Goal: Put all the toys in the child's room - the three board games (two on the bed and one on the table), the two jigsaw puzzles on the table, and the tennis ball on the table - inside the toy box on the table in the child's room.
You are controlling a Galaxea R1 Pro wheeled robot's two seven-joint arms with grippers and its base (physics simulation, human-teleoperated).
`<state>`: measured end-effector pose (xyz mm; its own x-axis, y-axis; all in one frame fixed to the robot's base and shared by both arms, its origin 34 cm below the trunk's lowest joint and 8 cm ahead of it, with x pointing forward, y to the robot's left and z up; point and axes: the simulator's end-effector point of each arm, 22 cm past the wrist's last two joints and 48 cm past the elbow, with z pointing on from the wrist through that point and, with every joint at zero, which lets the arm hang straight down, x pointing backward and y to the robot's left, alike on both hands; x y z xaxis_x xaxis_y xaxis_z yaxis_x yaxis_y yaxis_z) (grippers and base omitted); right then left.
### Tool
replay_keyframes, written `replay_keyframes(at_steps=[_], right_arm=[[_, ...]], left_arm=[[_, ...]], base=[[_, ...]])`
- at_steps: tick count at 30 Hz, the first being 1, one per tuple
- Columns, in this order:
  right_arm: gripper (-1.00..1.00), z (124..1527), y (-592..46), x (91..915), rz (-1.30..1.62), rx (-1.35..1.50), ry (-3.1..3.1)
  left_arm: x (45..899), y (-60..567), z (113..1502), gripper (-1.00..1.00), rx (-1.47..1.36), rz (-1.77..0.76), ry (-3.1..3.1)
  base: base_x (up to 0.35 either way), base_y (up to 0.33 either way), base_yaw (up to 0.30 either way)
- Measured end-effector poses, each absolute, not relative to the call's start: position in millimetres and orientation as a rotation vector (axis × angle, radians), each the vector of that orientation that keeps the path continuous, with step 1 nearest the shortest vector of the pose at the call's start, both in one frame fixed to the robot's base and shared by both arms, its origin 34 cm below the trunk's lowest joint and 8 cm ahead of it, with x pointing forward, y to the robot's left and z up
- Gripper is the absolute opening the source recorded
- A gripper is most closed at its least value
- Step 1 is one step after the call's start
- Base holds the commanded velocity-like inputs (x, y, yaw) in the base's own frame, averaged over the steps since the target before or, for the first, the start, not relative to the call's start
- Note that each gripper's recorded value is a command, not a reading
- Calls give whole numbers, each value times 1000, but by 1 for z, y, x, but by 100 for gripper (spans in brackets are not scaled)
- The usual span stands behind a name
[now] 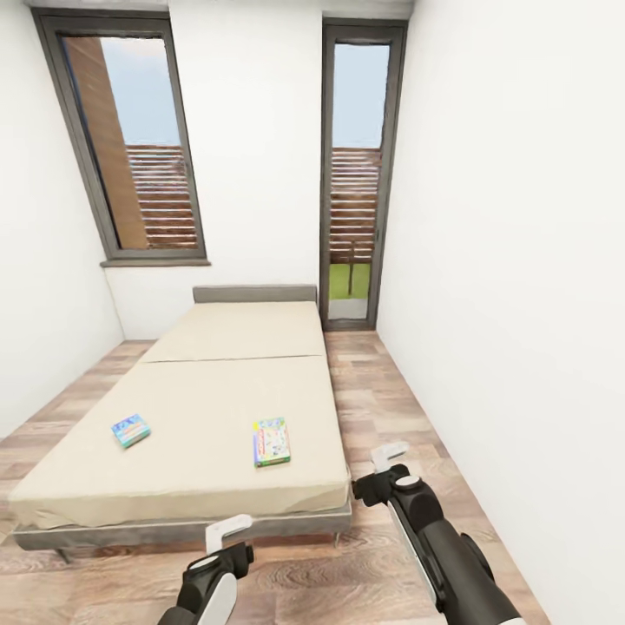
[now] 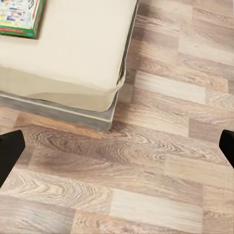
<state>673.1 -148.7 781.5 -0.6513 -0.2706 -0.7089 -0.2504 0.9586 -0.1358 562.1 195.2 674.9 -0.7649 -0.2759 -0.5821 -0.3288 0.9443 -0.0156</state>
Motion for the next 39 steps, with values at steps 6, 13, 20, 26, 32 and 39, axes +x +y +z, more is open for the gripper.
replay_keyframes(at_steps=[6,13,20,26,32,39], right_arm=[[100,784,-148,673,-32,-364,2301],[100,784,-148,673,-32,-364,2301],[100,784,-148,673,-32,-364,2302],[100,784,-148,673,-32,-365,2304],[100,783,-148,673,-31,-364,2304],[100,783,-148,673,-31,-364,2305]], left_arm=[[561,196,672,100,-428,118,2493],[561,196,672,100,-427,119,2492],[561,196,673,100,-428,118,2491],[561,196,673,100,-430,116,2490],[561,196,673,100,-430,117,2489],[561,197,673,100,-431,120,2488]], base=[[0,0,295],[0,0,297],[0,0,297],[0,0,297],[0,0,297],[0,0,297]])
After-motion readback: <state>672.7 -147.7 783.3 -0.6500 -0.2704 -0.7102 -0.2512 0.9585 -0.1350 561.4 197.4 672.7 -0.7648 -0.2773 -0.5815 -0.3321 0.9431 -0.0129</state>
